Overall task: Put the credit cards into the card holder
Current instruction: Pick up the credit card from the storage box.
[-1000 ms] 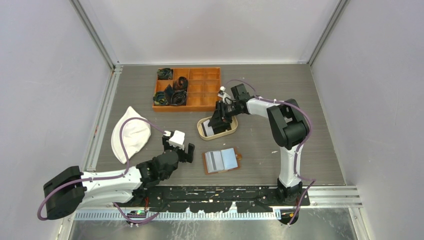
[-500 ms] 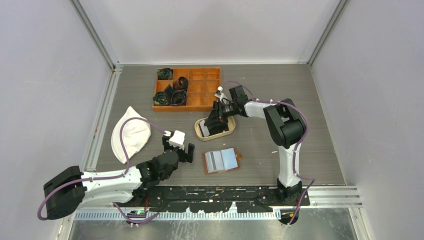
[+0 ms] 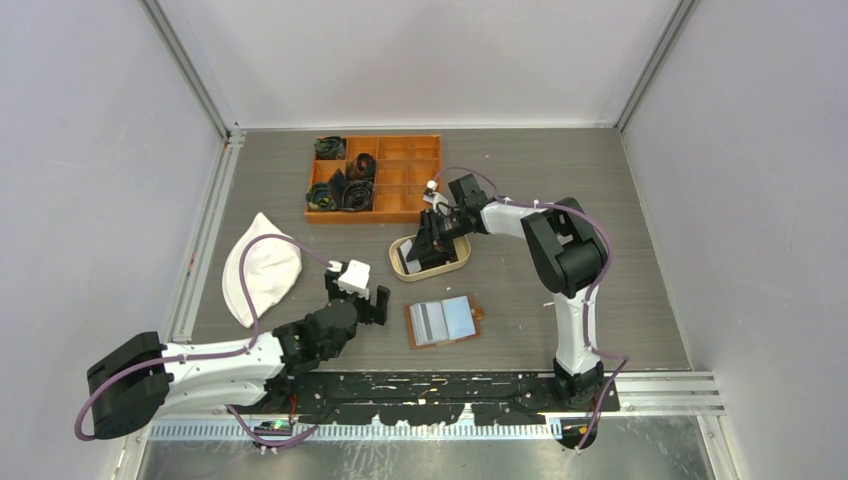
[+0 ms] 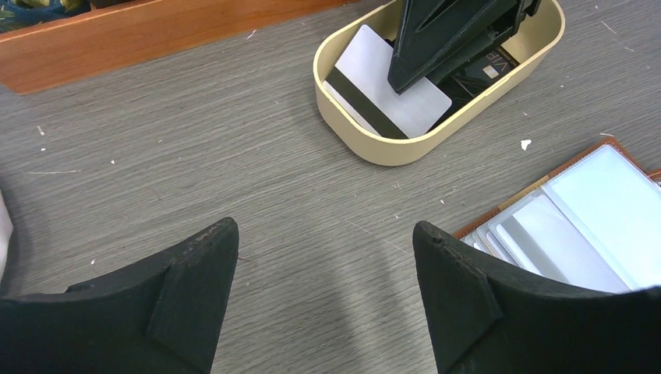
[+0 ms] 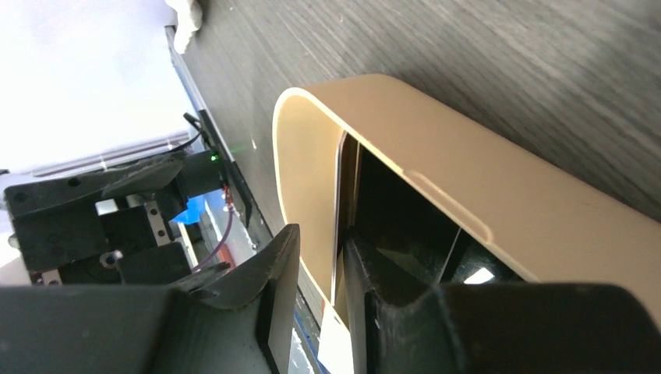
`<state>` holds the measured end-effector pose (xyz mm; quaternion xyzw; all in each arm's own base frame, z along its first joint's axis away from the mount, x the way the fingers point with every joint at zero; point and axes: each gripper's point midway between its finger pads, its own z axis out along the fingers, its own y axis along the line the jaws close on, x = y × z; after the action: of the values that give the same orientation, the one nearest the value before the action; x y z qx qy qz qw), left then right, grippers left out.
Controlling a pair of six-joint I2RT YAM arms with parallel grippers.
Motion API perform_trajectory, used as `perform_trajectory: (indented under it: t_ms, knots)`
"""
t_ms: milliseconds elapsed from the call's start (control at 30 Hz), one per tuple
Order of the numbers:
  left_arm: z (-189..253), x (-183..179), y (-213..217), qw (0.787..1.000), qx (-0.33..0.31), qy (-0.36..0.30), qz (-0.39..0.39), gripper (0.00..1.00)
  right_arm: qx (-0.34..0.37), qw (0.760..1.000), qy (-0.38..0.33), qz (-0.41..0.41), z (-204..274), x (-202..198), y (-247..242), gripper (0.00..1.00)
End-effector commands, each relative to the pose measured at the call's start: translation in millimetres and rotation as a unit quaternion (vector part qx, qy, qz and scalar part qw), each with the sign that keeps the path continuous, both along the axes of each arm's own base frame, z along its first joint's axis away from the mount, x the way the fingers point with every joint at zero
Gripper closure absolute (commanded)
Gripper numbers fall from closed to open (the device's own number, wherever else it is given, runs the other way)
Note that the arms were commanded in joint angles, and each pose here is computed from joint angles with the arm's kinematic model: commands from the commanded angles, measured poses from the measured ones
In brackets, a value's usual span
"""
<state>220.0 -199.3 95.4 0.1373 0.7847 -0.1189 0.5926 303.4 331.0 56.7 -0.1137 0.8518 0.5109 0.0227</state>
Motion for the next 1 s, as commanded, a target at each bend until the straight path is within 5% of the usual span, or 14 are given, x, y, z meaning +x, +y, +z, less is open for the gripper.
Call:
perform_trajectory:
  t_ms: [0, 267, 500, 967]
  knots:
    - [27.3, 9.6, -6.9, 0.999, -0.031, -0.027, 0.014, 0.18, -0.045, 0.998, -0.05, 0.015, -0.9, 6.3, 2.9, 0.67]
    - [26.6, 10.4, -8.4, 0.999, -0.026, -0.024, 0.014, 0.18, -0.063, 0.997, -0.041, 0.022, -13.0, 5.7, 10.8, 0.71]
    - [26.6, 10.9, -8.1, 0.999, -0.025, -0.024, 0.015, 0.18, -0.063, 0.996, -0.051, 0.025, -2.7, 7.9, 5.6, 0.96]
    - [27.5, 9.0, -5.3, 0.999, -0.034, -0.028, 0.014, 0.18, -0.012, 0.999, -0.035, 0.005, 25.3, 16.3, -18.6, 0.9]
